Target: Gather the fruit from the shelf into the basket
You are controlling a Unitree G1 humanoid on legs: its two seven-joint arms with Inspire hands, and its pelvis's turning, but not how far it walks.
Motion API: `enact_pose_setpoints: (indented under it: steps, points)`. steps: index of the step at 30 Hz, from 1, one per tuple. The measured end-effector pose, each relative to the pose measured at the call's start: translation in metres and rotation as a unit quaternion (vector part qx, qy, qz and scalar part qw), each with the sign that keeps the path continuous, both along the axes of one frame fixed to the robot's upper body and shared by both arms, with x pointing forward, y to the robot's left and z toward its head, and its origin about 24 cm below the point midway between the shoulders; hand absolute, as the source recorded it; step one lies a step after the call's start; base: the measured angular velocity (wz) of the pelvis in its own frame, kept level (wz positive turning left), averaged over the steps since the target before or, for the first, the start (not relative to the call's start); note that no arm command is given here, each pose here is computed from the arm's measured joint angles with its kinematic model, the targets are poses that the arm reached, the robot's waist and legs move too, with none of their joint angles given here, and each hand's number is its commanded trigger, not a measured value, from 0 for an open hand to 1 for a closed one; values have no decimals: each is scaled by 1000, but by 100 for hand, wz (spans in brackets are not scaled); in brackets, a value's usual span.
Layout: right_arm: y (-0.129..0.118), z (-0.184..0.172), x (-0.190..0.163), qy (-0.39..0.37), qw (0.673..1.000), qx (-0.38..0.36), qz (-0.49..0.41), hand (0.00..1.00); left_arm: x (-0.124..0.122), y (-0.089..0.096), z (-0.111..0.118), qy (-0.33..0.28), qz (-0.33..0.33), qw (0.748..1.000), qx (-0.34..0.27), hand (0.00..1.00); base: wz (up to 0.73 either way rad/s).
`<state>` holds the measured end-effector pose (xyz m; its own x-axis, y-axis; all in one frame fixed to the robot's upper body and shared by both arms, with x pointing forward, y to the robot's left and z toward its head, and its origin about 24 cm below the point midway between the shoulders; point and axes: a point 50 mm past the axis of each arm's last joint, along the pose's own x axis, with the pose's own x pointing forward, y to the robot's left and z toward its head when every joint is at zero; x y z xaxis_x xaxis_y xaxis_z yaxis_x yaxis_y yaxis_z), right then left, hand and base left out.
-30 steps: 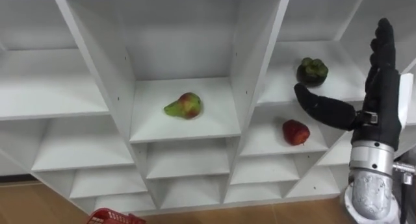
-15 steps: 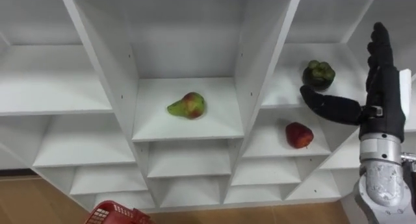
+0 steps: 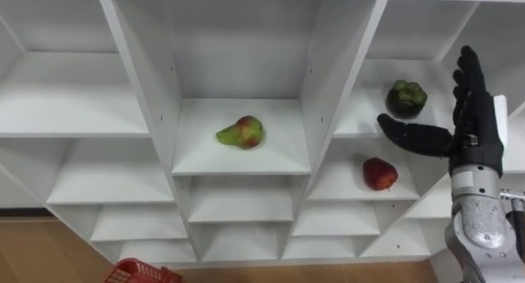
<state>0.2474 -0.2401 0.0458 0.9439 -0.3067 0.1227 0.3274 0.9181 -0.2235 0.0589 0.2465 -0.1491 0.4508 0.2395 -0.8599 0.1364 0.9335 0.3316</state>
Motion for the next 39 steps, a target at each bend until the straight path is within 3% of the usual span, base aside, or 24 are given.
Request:
enact_pose_setpoints:
  steps: [7, 22, 39]
  points:
    - [-6, -1, 6, 12, 1000, 7, -14, 0, -4, 3, -1, 16, 14, 1000, 6, 100, 0]
    - [-12, -20, 11, 74, 997, -14, -4, 0, -11, 3, -2, 45, -22, 999, 11, 100, 0]
    - [-9, -21, 13, 84, 995, -40, 19, 0, -13, 2, -3, 61, -37, 997, 1, 100, 0]
